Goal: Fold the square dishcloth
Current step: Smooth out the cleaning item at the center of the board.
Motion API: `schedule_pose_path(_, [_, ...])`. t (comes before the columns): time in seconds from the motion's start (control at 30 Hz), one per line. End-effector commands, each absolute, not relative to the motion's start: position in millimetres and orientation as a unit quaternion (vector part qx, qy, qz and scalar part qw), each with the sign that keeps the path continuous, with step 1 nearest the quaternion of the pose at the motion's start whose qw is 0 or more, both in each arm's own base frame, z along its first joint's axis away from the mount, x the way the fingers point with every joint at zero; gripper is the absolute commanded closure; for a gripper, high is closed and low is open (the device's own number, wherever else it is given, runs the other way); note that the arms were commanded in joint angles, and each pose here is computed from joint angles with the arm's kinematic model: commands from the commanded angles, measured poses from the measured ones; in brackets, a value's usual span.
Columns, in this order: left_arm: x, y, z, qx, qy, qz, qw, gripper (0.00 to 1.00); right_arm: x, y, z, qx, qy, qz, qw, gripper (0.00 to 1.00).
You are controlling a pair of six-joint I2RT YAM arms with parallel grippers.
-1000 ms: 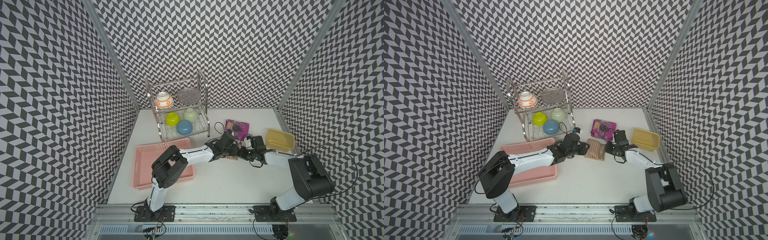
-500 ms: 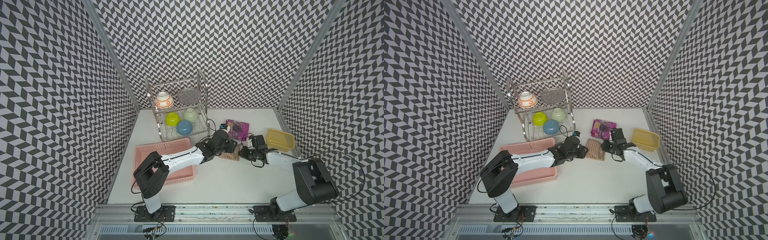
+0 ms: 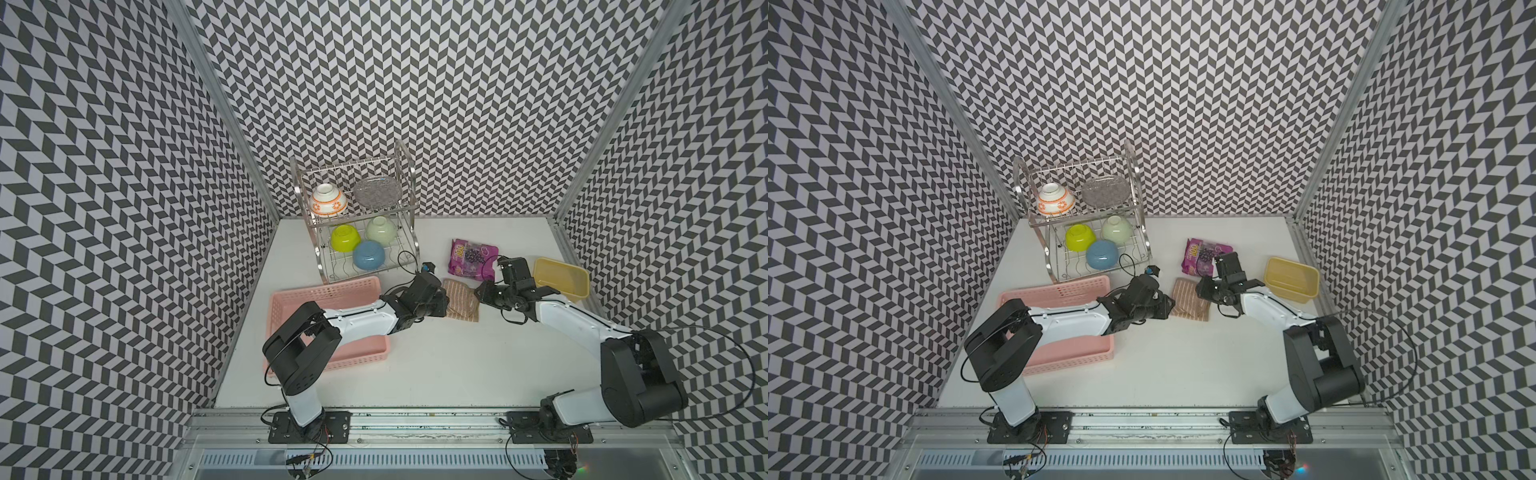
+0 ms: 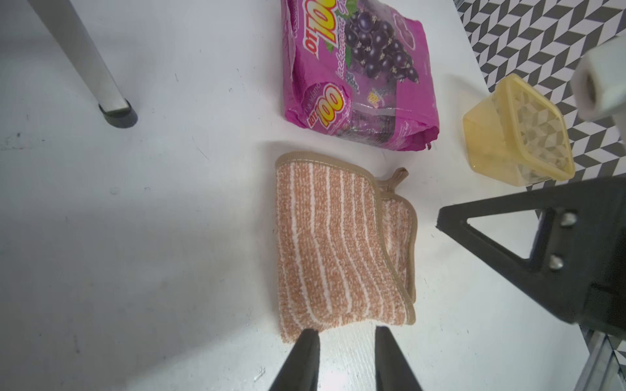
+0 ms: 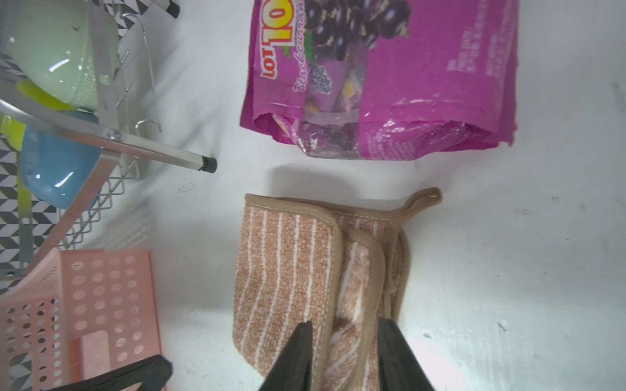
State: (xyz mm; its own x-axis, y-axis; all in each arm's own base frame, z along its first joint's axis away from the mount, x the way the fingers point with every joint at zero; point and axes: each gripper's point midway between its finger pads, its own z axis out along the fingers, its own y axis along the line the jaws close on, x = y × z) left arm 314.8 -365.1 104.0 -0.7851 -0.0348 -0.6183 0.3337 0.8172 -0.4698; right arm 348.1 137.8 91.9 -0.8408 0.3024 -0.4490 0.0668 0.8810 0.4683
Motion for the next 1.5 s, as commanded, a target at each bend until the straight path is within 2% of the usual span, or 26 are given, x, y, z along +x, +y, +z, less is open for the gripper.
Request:
schedule_pose_path(0.0, [316.3, -367.2, 94.3, 0.086, 0.897, -0.297, 0.315, 0.71, 359.5, 153.2, 101.0, 0.090, 0.927, 0.246, 0.269, 0.64])
schedule_pose_path(0.2, [313.7, -363.0, 77.4, 0.084, 0.903, -0.294, 0.302, 0.73, 369.9, 168.0, 93.5, 0.083, 0.928, 0.258, 0.257, 0.63])
schedule_pose_path(0.5, [317.7, -361.1, 64.1, 0.084, 0.907, -0.288, 0.295, 0.76, 360.0, 174.7, 75.4, 0.096, 0.931, 0.263, 0.233, 0.62])
schedule_pose_path(0.8, [325.8, -365.6, 58.3, 0.086, 0.908, -0.283, 0.295, 0.76, 350.9, 175.2, 60.3, 0.106, 0.933, 0.270, 0.215, 0.52])
schedule_pose_path(0.97, [327.8, -368.5, 57.7, 0.087, 0.909, -0.283, 0.294, 0.76, 349.3, 175.3, 53.9, 0.109, 0.933, 0.271, 0.210, 0.50])
schedule_pose_path(1.23, [326.5, -368.2, 54.7, 0.086, 0.911, -0.283, 0.289, 0.78, 348.4, 182.4, 47.1, 0.109, 0.929, 0.291, 0.200, 0.50])
schedule_pose_path(1.47, [325.4, -369.2, 50.8, 0.086, 0.912, -0.284, 0.283, 0.78, 352.0, 187.4, 62.7, 0.103, 0.920, 0.311, 0.215, 0.56])
